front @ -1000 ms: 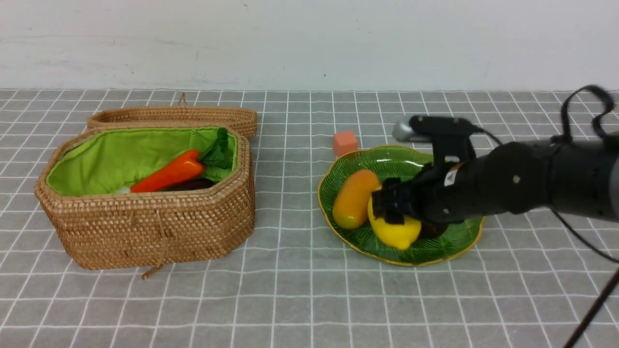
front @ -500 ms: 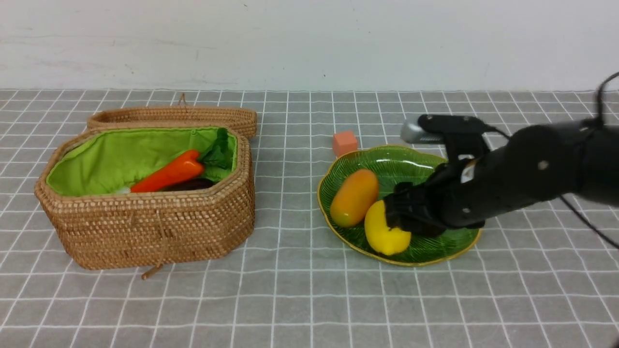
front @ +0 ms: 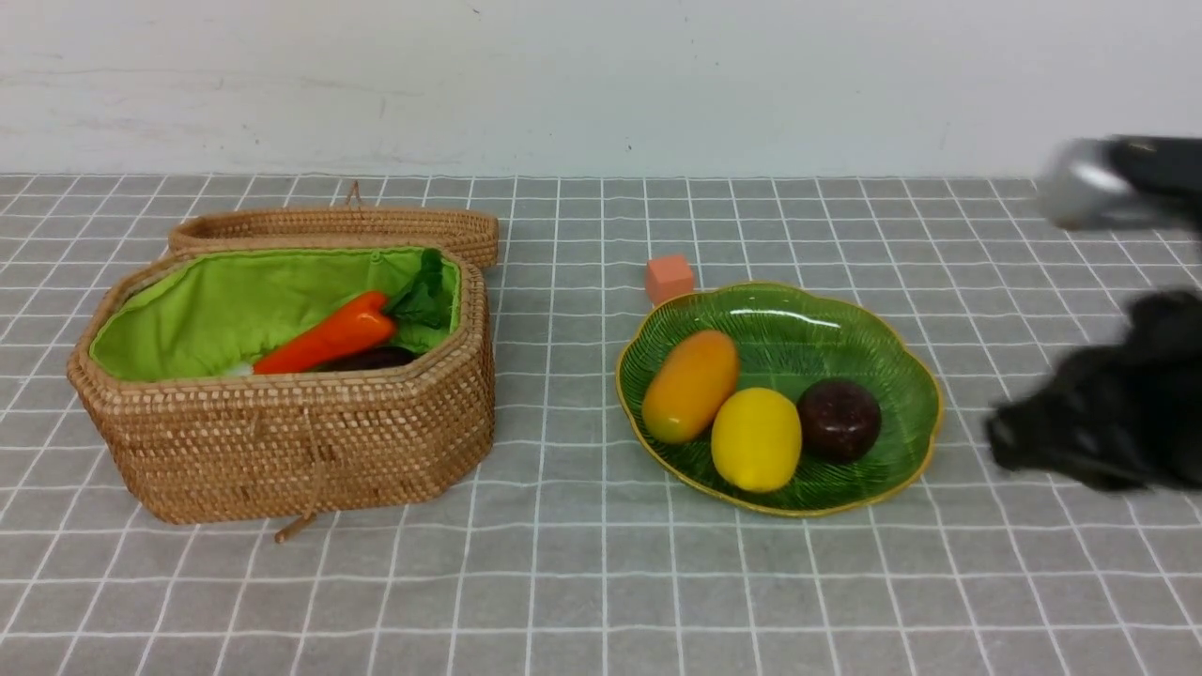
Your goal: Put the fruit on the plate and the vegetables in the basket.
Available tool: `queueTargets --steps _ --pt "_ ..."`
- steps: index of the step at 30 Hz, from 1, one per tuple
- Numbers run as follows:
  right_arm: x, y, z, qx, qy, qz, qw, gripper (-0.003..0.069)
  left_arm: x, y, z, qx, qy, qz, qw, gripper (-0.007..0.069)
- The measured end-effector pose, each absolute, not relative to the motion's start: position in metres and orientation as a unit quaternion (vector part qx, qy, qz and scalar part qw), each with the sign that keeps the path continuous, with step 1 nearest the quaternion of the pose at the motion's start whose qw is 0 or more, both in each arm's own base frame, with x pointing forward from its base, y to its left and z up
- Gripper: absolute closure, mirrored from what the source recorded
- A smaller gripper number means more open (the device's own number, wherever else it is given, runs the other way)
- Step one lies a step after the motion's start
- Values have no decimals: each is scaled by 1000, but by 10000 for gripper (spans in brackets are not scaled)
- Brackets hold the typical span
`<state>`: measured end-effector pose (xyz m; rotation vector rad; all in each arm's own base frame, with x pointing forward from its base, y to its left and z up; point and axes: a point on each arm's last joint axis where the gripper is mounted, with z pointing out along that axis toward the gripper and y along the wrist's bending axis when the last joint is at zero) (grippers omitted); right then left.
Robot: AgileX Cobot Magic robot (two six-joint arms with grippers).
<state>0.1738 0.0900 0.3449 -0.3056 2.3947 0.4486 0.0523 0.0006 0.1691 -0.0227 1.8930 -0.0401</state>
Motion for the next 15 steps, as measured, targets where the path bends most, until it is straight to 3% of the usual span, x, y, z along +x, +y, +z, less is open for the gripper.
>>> queueTargets --steps 15 --pt "105 60 336 -134 926 163 314 673 52 1 169 -10 811 -17 584 386"
